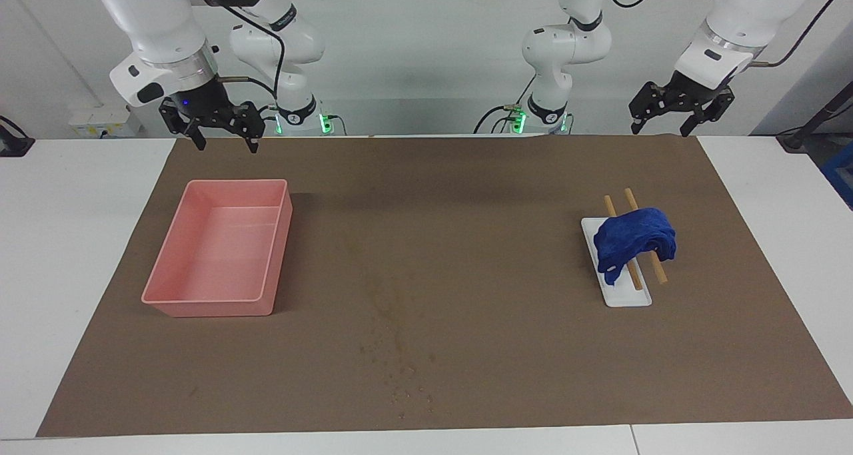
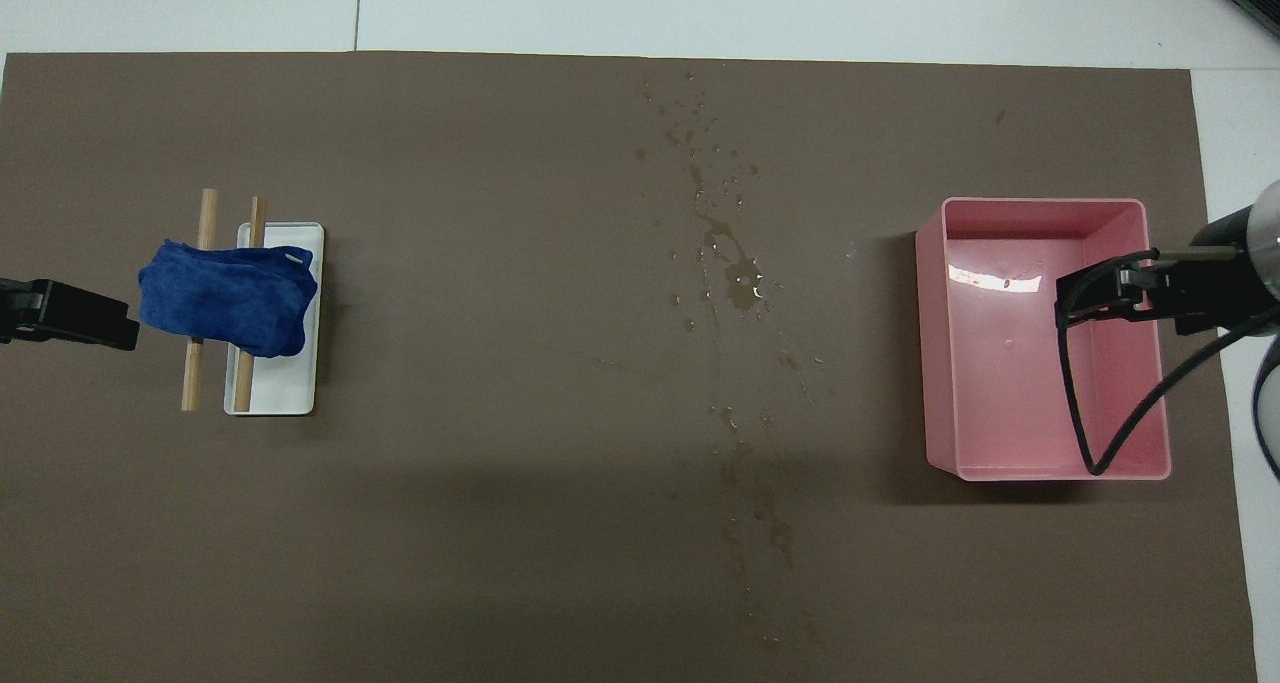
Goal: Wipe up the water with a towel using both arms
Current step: 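Move the left gripper toward the blue towel on the rack, then grasp the blue towel with the left gripper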
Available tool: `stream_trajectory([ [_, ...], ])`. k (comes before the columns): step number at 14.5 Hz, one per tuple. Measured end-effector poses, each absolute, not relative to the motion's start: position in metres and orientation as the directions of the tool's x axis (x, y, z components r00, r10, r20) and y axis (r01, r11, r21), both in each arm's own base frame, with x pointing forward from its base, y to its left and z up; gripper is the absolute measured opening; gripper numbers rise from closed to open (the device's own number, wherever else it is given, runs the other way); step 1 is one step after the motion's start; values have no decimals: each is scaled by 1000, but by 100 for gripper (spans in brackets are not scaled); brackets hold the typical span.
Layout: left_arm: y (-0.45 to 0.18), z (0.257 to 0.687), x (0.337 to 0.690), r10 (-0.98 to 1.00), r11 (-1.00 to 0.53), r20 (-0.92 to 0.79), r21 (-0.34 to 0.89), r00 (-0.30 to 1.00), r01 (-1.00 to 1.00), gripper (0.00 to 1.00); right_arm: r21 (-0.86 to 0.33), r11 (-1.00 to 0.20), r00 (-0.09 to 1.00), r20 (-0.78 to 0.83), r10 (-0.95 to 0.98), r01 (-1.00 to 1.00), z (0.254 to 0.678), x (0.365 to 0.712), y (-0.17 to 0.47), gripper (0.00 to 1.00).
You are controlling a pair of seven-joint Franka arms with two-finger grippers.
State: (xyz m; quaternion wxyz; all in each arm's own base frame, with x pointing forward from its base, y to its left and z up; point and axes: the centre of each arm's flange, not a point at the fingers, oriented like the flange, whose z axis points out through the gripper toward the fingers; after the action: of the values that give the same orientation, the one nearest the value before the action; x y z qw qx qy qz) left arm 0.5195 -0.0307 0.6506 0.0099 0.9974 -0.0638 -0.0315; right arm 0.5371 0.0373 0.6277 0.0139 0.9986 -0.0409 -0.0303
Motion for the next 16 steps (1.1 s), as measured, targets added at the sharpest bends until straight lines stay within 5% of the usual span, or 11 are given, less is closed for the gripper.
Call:
stream_trajectory([
  [8,-31,645,531,-125,-992,12,18,992,-125,100,30,-996,995,-60,-83,-81,628,537,37,100],
  [16,-7,562,570,-67,-998,158,-10,985,-67,100,30,-996,995,-60,-83,-81,628,537,37,100],
])
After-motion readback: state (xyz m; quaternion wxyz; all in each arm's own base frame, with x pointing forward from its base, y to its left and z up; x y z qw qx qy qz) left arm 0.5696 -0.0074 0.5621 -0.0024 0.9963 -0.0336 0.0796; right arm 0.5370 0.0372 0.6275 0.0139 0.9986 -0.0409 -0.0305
